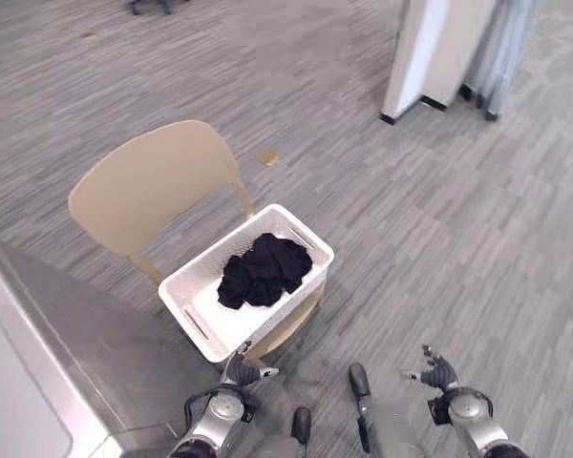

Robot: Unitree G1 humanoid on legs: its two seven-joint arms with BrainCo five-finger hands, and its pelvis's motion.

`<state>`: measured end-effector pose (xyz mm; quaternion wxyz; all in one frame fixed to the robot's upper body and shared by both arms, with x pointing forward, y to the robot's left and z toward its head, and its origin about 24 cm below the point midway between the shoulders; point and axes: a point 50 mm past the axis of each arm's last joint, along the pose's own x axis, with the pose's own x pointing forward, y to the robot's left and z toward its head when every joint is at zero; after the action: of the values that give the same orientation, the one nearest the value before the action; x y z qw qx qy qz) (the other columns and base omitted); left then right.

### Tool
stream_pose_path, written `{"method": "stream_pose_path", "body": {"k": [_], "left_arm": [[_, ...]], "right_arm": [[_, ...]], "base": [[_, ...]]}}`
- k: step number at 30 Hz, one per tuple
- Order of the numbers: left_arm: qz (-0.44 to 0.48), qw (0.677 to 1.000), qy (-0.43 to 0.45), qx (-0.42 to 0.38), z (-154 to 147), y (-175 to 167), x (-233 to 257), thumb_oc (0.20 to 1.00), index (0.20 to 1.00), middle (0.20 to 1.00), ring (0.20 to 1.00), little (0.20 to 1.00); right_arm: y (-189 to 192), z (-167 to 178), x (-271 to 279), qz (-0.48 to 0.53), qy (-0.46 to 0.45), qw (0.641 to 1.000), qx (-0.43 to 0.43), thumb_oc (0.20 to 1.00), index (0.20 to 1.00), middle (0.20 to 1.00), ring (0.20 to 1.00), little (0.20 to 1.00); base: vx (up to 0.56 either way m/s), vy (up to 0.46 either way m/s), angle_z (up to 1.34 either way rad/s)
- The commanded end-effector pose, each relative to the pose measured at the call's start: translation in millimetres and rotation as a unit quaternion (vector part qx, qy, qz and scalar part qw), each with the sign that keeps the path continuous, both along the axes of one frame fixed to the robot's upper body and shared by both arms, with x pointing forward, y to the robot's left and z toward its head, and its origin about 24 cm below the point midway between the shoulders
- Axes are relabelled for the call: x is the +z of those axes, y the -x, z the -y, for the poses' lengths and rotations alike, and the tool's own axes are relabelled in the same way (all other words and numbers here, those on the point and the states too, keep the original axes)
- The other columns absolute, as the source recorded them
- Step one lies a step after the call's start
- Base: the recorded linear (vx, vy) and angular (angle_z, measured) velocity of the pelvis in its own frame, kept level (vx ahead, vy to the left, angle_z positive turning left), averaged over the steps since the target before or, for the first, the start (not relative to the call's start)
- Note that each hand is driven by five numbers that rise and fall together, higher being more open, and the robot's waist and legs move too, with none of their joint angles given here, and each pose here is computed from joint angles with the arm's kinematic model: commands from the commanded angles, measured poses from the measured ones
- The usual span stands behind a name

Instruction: Grab the laundry basket,head to the washer,open it,put in the laundry and shut it.

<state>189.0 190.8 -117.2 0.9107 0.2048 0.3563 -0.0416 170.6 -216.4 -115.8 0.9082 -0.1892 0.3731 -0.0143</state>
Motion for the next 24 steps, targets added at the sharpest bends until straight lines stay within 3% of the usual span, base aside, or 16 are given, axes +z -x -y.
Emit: {"method": "stream_pose_path", "body": {"k": [1, 13, 19, 24], "left_arm": [[0.031, 0.999, 0.025, 0.010, 5, -4, 6, 1.000, 1.000, 1.000, 1.000, 1.000], [0.014, 0.998, 0.034, 0.055, -11, 6, 3, 1.000, 1.000, 1.000, 1.000, 1.000], [-0.030, 0.994, 0.013, 0.106, -33, 35, -10, 1.000, 1.000, 1.000, 1.000, 1.000], [-0.014, 0.990, 0.007, 0.138, -47, 34, -5, 1.000, 1.000, 1.000, 1.000, 1.000]], "right_arm": [[-21, 11, 17, 0.051, 0.016, 0.998, 0.014, 1.000, 1.000, 1.000, 1.000, 1.000], [-15, 23, 19, 0.056, 0.017, 0.998, -0.023, 1.000, 1.000, 1.000, 1.000, 1.000], [-33, 18, 36, 0.093, 0.049, 0.994, 0.036, 1.000, 1.000, 1.000, 1.000, 1.000], [-60, 16, 76, 0.181, 0.098, 0.974, 0.099, 1.000, 1.000, 1.000, 1.000, 1.000]], "base": [[0.14, -0.433, 1.62], [0.08, -0.123, 0.99], [0.20, 0.071, 0.11], [0.09, 0.035, 0.14]]}}
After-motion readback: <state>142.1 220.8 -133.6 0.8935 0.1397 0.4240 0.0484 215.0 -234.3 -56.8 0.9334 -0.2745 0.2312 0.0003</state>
